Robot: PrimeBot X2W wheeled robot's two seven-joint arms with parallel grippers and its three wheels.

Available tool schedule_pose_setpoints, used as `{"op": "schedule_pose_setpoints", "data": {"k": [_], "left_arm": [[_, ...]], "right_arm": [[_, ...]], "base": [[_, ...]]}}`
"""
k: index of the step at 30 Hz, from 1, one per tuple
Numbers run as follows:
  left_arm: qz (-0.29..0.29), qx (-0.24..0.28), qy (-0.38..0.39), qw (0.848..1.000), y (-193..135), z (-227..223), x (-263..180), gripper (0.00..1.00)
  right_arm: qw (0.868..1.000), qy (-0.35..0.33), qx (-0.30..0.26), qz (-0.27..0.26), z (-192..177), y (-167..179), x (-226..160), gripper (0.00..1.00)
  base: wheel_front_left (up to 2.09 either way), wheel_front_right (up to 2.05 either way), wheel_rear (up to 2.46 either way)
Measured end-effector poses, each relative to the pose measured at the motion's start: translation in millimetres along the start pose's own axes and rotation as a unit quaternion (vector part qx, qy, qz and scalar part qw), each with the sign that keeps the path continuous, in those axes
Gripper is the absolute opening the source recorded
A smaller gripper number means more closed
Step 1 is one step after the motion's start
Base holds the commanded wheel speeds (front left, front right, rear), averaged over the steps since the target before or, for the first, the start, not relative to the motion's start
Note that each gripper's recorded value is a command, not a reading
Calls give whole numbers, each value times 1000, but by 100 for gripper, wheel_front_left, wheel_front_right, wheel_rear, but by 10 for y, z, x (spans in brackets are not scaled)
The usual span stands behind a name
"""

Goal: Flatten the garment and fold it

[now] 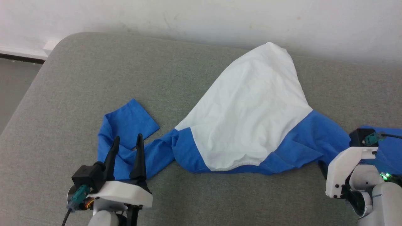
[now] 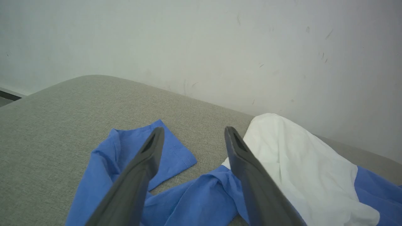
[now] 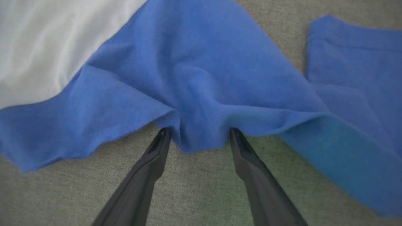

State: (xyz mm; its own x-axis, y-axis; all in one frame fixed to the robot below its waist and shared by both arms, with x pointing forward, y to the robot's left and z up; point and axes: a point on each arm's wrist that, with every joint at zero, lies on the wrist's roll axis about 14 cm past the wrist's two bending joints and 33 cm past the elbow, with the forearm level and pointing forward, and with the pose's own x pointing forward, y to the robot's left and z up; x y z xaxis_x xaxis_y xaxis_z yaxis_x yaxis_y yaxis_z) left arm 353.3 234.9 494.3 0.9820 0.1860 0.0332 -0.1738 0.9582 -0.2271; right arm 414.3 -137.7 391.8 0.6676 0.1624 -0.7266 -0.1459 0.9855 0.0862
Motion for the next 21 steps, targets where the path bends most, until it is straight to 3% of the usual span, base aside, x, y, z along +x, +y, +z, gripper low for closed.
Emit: {"op": "schedule_pose_setpoints", "data": {"k": [4, 5, 6, 13, 21], "left_arm": [[2, -1, 3, 1000, 6, -19, 30, 100], [2, 0, 4, 1000, 10, -26, 31, 100], [2, 0, 5, 1000, 11, -30, 31, 100], [-4, -6, 2, 1000, -35, -14, 68, 100], [-6, -6, 5, 1000, -52, -37, 87, 100]], "right_arm": [[1000, 19, 7, -5, -41, -38, 112, 100], [1000, 21, 7, -3, -35, -26, 133, 46], [1000, 22, 6, -2, -26, -14, 147, 0], [999, 0, 33, -6, 38, -90, 123, 0], [992, -3, 57, -109, 61, -845, -52, 0]], "base": [[0, 0, 0], [0, 0, 0], [0, 0, 0], [0, 0, 0], [0, 0, 0]]}}
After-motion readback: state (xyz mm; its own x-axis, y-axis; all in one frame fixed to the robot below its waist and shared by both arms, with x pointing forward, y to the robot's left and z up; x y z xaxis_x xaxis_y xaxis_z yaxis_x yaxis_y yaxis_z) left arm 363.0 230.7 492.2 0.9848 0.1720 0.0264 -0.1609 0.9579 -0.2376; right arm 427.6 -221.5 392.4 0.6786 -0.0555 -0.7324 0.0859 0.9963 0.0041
